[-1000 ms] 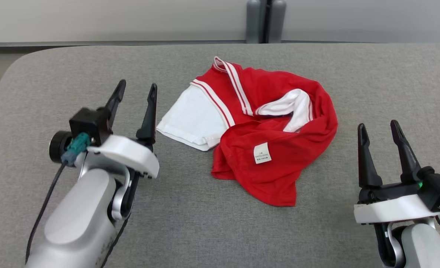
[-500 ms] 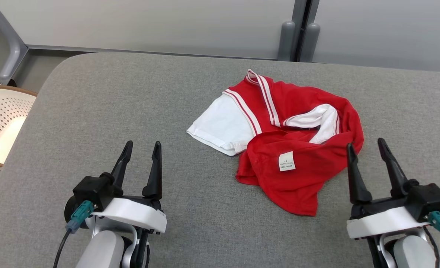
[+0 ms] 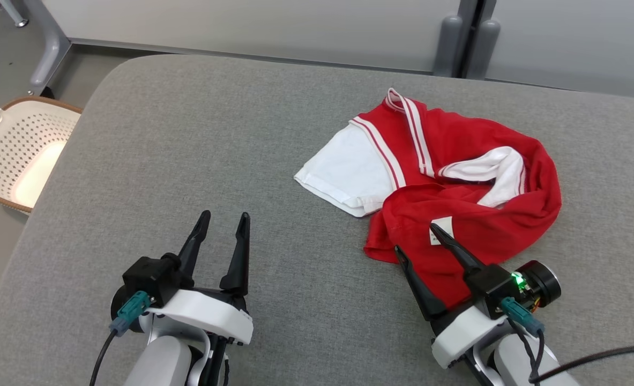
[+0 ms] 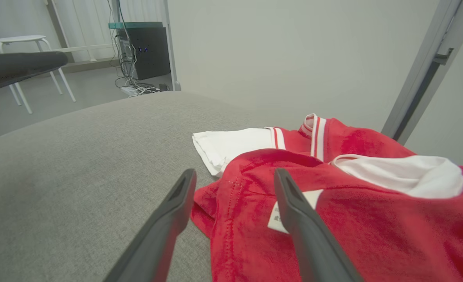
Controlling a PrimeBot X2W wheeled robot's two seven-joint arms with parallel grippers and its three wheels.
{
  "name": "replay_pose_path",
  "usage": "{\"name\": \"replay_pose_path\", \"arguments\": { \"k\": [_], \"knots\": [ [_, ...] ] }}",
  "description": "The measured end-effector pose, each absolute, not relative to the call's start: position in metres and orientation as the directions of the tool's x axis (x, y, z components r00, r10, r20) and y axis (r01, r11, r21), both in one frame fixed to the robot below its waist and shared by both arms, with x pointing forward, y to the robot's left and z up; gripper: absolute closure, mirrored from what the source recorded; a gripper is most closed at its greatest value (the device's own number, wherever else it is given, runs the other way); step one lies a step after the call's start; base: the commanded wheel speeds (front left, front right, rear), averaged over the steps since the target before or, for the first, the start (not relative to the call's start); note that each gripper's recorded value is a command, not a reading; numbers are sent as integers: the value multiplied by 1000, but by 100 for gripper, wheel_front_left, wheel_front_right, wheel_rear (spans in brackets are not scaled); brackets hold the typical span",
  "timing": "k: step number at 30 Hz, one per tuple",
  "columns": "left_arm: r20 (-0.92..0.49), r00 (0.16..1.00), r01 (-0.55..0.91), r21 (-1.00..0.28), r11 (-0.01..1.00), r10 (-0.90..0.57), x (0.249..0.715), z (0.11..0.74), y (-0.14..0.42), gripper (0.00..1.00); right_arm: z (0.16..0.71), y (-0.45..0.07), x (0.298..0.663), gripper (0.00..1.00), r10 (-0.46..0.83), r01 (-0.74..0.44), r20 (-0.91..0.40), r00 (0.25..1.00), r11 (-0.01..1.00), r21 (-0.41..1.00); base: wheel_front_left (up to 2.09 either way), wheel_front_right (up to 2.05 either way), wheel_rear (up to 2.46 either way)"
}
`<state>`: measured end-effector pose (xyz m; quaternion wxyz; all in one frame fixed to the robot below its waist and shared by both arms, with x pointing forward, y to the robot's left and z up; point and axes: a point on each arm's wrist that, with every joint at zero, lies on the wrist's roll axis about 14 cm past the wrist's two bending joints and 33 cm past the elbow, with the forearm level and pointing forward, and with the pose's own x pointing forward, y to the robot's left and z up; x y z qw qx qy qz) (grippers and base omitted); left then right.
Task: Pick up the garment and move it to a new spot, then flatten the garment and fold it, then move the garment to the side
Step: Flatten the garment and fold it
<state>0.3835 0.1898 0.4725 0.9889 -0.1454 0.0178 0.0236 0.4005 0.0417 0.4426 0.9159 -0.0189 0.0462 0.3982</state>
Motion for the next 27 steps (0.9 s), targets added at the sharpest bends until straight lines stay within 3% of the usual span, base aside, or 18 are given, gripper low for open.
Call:
{"name": "replay_pose_path", "arguments": {
  "k": [14, 15, 16, 17, 27],
  "knots": [
    [-96, 986, -159, -312, 937, 135, 371, 461, 211, 0, 399, 71, 430, 0, 745, -765, -232, 626, 644, 2, 0, 0, 0],
    [-98, 985, -164, -313, 935, 140, 370, 460, 212, 0, 396, 72, 430, 52, 743, -764, -239, 625, 645, 7, 0, 0, 0],
    [-100, 985, -168, -314, 935, 144, 369, 460, 213, 0, 395, 72, 430, 95, 742, -764, -245, 624, 645, 6, 0, 0, 0],
    [-101, 984, -169, -314, 934, 145, 369, 460, 213, 0, 394, 72, 431, 100, 741, -765, -247, 624, 644, 0, 0, 0, 0],
    [-77, 991, -133, -323, 937, 114, 370, 467, 203, 0, 455, 42, 459, 100, 674, -678, -75, 735, 731, -77, 0, 0, 0]
  ]
}}
